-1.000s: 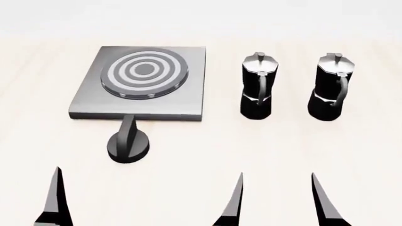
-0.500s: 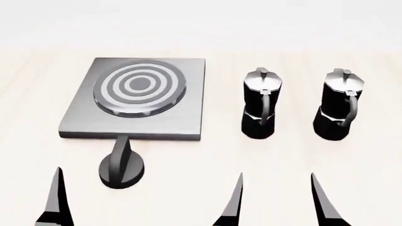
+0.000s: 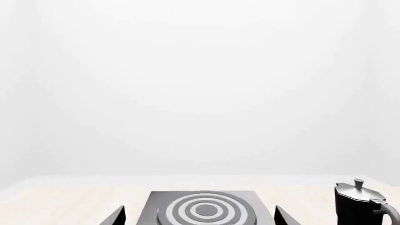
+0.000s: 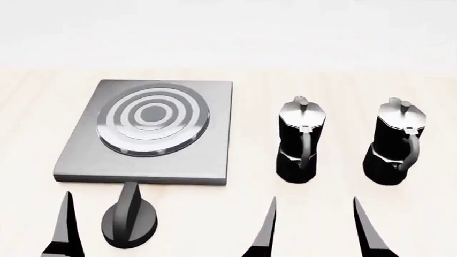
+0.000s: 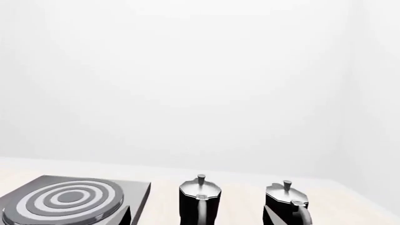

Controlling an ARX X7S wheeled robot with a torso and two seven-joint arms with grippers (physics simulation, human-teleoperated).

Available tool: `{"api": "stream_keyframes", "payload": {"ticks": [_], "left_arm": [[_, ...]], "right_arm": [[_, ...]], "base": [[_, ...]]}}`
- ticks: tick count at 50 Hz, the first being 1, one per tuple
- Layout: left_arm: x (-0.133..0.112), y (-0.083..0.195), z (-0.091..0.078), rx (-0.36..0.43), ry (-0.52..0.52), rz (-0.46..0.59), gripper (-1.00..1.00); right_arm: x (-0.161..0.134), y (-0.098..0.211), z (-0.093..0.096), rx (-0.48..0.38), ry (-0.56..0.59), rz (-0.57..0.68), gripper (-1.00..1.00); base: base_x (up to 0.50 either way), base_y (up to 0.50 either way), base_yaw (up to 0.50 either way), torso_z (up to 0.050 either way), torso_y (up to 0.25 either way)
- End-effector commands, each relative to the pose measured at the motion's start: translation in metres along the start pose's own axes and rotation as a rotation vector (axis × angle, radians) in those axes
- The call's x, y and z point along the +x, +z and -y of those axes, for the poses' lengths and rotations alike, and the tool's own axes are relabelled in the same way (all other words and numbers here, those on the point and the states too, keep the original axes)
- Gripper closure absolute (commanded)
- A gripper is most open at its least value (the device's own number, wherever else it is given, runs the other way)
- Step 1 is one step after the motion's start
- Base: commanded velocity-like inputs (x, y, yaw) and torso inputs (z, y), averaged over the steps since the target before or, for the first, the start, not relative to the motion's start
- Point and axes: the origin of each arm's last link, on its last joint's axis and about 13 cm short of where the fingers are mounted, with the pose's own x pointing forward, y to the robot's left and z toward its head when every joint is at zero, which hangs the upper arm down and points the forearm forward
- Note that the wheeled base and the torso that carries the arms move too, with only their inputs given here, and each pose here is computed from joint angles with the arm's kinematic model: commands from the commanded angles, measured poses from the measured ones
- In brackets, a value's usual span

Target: Turn off the stove.

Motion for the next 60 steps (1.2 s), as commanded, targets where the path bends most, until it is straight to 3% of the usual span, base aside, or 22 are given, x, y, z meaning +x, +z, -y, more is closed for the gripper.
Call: {"api": "stream_keyframes", "payload": {"ticks": [1,18,41,60], "left_arm": [[-0.0002,-0.0007,0.0001,0.0,-0.001,-0.003,-1.0],[-0.0013,-0.0007,0.0004,-0.002,-0.002,-0.004,-1.0],[-0.0004,-0.0022,0.0002,-0.005,-0.004,-0.006,-1.0],[-0.0001,-0.0018,-0.0002,-0.012,-0.003,-0.008,-1.0]], "right_arm": [[0.0,-0.0005,0.0002,0.001,0.0,0.0,-1.0],[-0.0006,0.0002,0.0003,-0.002,-0.003,0.008,-1.0],[-0.0007,-0.0005,-0.0003,-0.006,0.003,0.008,-1.0],[-0.0009,-0.0003,0.0001,-0.009,0.003,0.008,-1.0]], "base": [[0.2,0.0,0.0,0.0,0.0],[0.2,0.0,0.0,0.0,0.001],[0.0,0.0,0.0,0.0,0.0],[0.0,0.0,0.0,0.0,-0.109]]}}
